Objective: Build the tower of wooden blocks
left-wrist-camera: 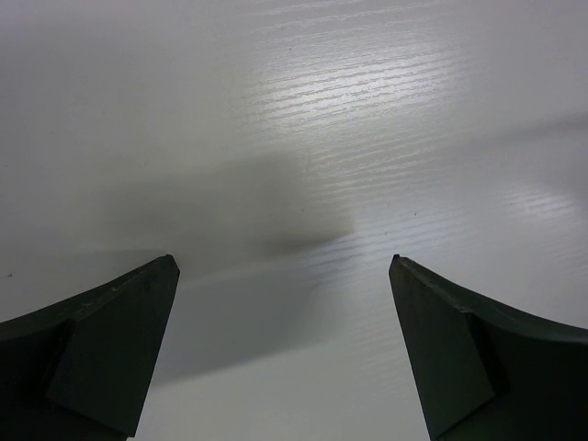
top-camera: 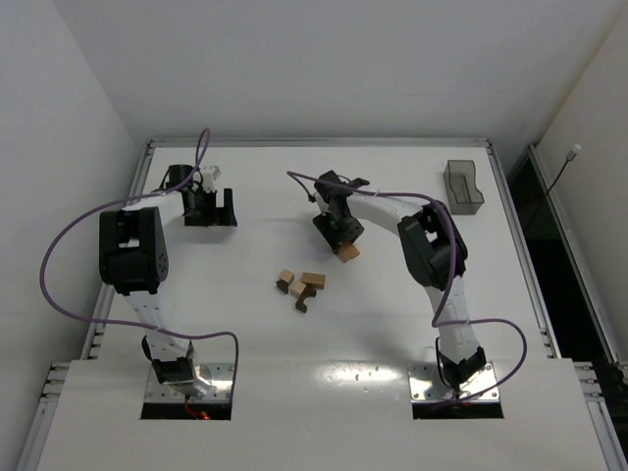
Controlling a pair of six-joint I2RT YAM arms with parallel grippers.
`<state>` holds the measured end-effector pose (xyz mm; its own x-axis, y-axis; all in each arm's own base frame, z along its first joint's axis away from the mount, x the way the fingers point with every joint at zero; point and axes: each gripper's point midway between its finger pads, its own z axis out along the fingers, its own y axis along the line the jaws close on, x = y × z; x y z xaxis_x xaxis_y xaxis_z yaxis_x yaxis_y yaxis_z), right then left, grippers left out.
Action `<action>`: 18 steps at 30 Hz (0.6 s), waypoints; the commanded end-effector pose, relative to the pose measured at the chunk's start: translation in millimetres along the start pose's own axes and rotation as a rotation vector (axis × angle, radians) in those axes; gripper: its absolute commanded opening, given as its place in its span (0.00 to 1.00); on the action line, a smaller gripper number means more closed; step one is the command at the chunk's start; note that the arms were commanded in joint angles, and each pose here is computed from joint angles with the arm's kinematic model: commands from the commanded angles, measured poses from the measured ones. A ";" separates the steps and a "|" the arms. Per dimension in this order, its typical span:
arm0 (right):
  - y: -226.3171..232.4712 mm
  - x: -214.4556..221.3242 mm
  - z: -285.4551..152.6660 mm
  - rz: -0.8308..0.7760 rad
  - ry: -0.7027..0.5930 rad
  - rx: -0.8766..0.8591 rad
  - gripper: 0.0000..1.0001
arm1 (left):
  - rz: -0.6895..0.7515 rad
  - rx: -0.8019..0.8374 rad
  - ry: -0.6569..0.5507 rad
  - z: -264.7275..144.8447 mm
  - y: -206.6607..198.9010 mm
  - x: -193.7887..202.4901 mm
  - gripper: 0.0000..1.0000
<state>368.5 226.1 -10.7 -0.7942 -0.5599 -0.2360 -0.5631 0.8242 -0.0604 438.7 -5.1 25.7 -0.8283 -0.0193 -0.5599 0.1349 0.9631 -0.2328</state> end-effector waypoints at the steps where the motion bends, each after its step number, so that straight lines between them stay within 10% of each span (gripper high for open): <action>1: 0.0 -27.4 1.5 0.134 -0.033 0.075 0.00 | 0.000 -0.008 -0.008 0.0 7.5 -4.8 1.00; 18: 56.2 -35.6 -4.1 0.521 -0.003 -0.107 0.00 | 0.000 -0.027 -0.006 -0.8 10.2 -1.1 1.00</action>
<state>371.9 277.4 -10.9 -0.9534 -0.1966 -0.2287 -0.2203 0.9719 0.0828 439.7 -3.4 25.5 -0.8264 -0.0189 -0.5627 0.1304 0.9658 -0.2239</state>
